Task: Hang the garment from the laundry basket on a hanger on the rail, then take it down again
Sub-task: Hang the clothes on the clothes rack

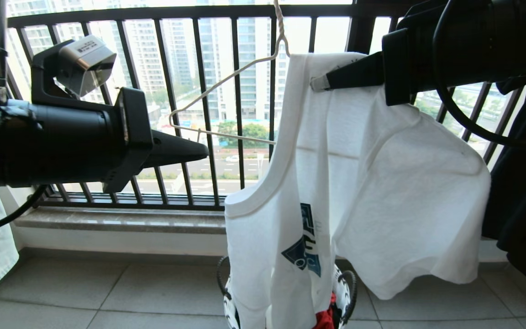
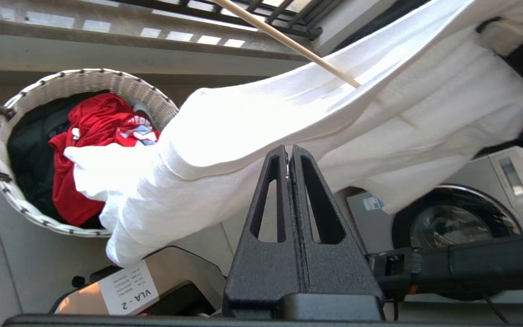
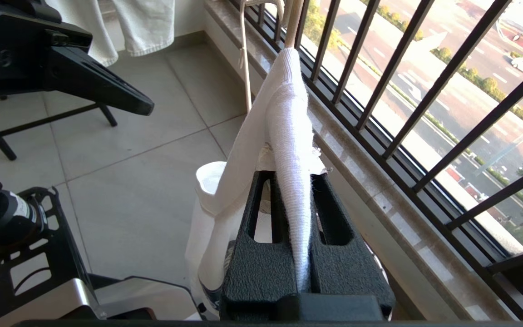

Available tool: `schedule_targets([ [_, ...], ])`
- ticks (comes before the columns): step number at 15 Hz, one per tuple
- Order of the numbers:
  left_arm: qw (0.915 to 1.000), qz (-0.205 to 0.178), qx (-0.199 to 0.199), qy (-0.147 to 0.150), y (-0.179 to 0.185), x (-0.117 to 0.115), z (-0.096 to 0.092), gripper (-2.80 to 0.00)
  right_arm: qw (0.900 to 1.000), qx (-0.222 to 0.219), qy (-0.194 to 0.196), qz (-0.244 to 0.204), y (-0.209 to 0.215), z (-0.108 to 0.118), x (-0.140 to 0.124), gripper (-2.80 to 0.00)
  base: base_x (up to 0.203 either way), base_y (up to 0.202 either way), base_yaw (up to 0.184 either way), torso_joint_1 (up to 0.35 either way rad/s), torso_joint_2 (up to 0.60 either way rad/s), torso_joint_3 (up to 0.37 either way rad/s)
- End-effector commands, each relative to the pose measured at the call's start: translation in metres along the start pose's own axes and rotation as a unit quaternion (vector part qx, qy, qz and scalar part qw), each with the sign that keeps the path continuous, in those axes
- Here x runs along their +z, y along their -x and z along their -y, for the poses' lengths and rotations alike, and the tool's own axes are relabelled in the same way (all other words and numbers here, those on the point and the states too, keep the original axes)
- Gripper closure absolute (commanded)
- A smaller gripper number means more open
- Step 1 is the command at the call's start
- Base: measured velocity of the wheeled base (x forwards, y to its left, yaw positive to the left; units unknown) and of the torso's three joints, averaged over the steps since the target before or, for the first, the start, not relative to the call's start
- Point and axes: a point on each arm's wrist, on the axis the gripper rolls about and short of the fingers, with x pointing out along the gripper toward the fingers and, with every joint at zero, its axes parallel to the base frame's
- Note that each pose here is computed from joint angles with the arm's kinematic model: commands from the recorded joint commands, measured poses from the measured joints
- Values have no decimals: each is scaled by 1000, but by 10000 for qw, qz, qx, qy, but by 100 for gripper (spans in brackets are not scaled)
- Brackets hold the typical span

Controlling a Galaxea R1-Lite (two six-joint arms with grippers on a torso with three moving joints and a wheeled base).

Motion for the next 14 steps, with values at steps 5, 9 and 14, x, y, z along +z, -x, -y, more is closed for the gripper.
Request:
schedule_targets([
  [5, 9990, -266, 362, -24, -15, -4, -3, 0, 9999, -152, 34, 52, 7, -1, 3, 0, 0, 0, 0, 0, 0, 0],
  [9, 9974, -446, 560, 11, -30, -8, -8, 0, 9999, -135, 34, 47, 8, -2, 3, 0, 0, 0, 0, 0, 0, 0],
  [14, 9943, -433, 974, 18, -48, -10, -18, -280, 9999, -144, 42, 54, 12, -3, 3, 0, 0, 0, 0, 0, 0, 0],
])
